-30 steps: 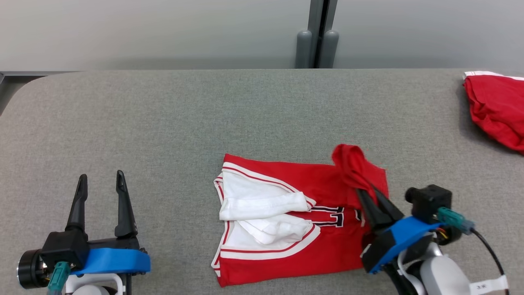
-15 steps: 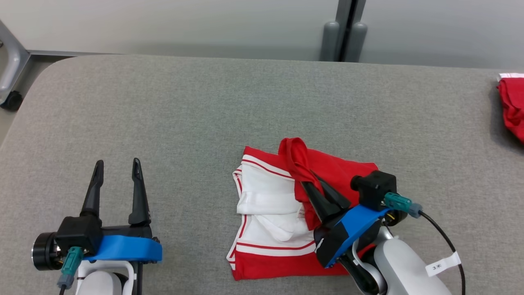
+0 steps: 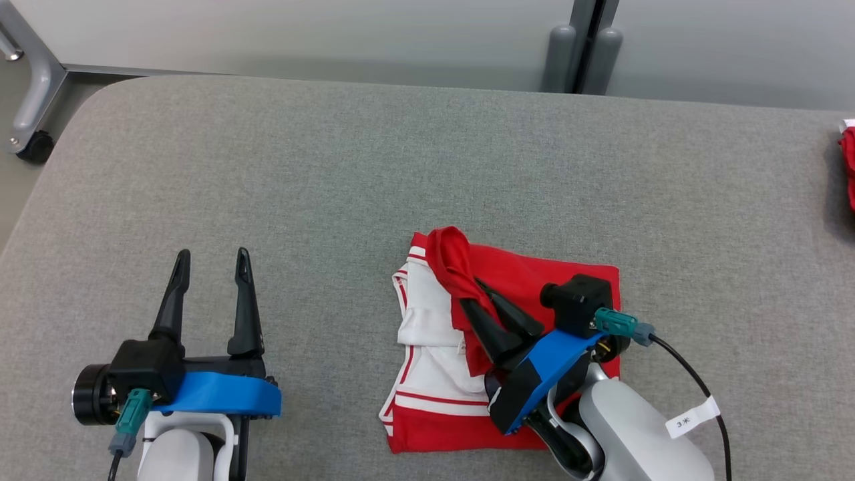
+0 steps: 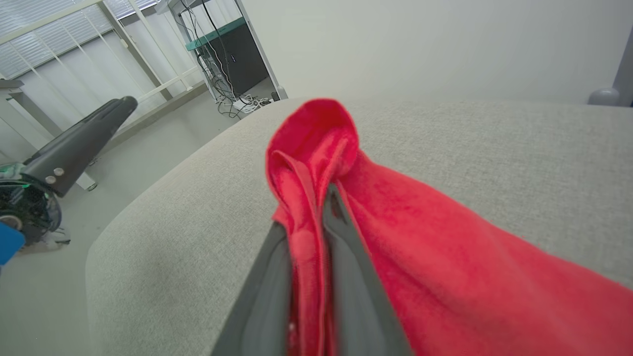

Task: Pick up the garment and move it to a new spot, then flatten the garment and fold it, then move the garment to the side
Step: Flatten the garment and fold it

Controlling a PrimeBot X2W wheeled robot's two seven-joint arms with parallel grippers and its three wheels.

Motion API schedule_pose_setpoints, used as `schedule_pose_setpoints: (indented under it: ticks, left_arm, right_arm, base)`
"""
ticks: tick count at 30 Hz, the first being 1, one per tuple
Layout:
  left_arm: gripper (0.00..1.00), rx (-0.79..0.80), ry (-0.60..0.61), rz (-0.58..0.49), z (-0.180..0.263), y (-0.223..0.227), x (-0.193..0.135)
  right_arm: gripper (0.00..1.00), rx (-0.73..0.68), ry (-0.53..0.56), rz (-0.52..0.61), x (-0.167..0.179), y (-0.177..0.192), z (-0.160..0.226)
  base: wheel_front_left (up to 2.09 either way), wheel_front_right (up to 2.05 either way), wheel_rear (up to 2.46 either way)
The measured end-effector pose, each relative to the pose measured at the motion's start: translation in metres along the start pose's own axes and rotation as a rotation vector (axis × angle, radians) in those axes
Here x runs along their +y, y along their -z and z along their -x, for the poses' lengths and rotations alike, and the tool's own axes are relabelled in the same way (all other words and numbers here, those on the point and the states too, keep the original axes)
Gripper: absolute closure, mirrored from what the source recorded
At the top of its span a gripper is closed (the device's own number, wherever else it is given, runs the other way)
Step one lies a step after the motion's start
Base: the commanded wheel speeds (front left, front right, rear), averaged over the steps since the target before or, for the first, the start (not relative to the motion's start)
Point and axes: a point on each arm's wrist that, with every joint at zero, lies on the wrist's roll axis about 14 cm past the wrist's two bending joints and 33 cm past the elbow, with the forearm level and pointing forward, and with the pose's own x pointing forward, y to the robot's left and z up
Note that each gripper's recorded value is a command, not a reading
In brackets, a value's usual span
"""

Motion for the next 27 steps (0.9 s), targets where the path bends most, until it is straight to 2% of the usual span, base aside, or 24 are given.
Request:
schedule_pose_setpoints:
  ticks: [1, 6, 13, 21, 27]
  left_arm:
    - [0.0, -0.002, 0.002, 0.001, -0.001, -0.001, -0.001]
    - [0.0, -0.005, 0.018, 0.009, -0.006, -0.001, -0.008]
    - [0.0, -0.017, 0.048, 0.012, -0.011, -0.004, -0.019]
    - [0.0, -0.033, 0.073, 0.013, -0.013, -0.009, -0.028]
    - [0.0, -0.039, 0.086, 0.015, -0.013, -0.011, -0.032]
  right_arm:
    - [0.0, 0.003, 0.0, -0.002, 0.0, 0.002, 0.0]
    - [0.0, -0.031, 0.018, 0.007, -0.007, -0.006, 0.002]
    - [0.0, -0.127, 0.117, 0.077, -0.036, -0.038, 0.018]
    - [0.0, -0.155, 0.187, 0.062, -0.048, -0.046, 0.041]
    - [0.0, -0.231, 0.258, 0.087, -0.066, -0.064, 0.061]
  base:
    - [0.0, 0.0, 0.0]
    - [0.0, 0.0, 0.0]
    - [0.0, 0.0, 0.0]
    - [0.0, 0.0, 0.0]
    - [0.0, 0.0, 0.0]
